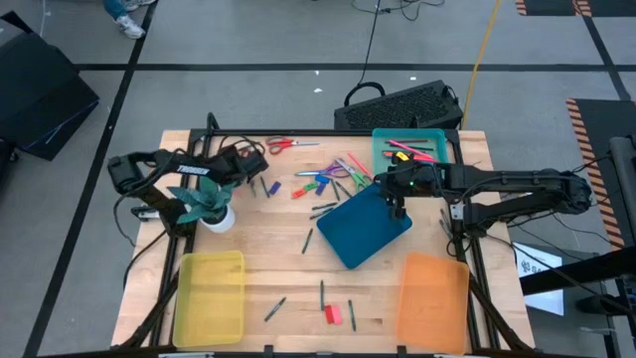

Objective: Sort crayons/erasers/pens/pencils in bins
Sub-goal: Put the yellow pencil into the green bin

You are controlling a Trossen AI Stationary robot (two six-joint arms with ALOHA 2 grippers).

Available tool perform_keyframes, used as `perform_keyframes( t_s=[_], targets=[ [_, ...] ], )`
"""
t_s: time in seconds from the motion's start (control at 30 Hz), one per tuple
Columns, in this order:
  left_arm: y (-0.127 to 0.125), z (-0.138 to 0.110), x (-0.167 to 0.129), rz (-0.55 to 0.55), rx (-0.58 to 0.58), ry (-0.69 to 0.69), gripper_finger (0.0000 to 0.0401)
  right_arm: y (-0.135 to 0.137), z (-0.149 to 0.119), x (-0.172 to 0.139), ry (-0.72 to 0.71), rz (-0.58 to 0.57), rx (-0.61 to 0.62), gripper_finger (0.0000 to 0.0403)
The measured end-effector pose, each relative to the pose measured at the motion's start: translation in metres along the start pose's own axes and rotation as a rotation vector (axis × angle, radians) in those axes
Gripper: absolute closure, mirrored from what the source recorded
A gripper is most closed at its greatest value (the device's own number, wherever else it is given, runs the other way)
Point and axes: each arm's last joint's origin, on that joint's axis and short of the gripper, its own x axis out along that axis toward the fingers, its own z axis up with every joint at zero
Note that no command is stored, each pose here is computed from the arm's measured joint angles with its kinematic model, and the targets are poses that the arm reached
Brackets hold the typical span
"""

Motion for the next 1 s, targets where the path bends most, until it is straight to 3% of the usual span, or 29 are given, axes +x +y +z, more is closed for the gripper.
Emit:
perform_keyframes(
  t_s=[0.23, 0.5, 0.67, 0.77, 1.0],
  targets=[
    [-0.007, -0.004, -0.023, -0.125, 0.009, 0.006, 0.0377, 0.000, 0.000, -0.001, -0.004, -0.001, 0.022, 0.0213],
    [-0.026, -0.017, -0.046, -0.342, 0.039, 0.015, 0.0376, -0.001, 0.000, -0.001, -0.002, -0.009, 0.045, 0.0213],
    [-0.038, -0.014, -0.065, -0.531, 0.063, -0.006, 0.0376, -0.005, 0.001, -0.001, 0.000, -0.116, 0.124, 0.0213],
    [-0.048, -0.008, -0.079, -0.703, 0.111, -0.013, 0.0375, -0.010, 0.008, 0.000, -0.097, -0.089, 0.253, 0.0213],
    [-0.065, 0.004, -0.099, -1.027, 0.190, -0.086, 0.0375, -0.011, 0.017, 0.012, -0.553, -0.049, 0.468, 0.0213]
  ],
)
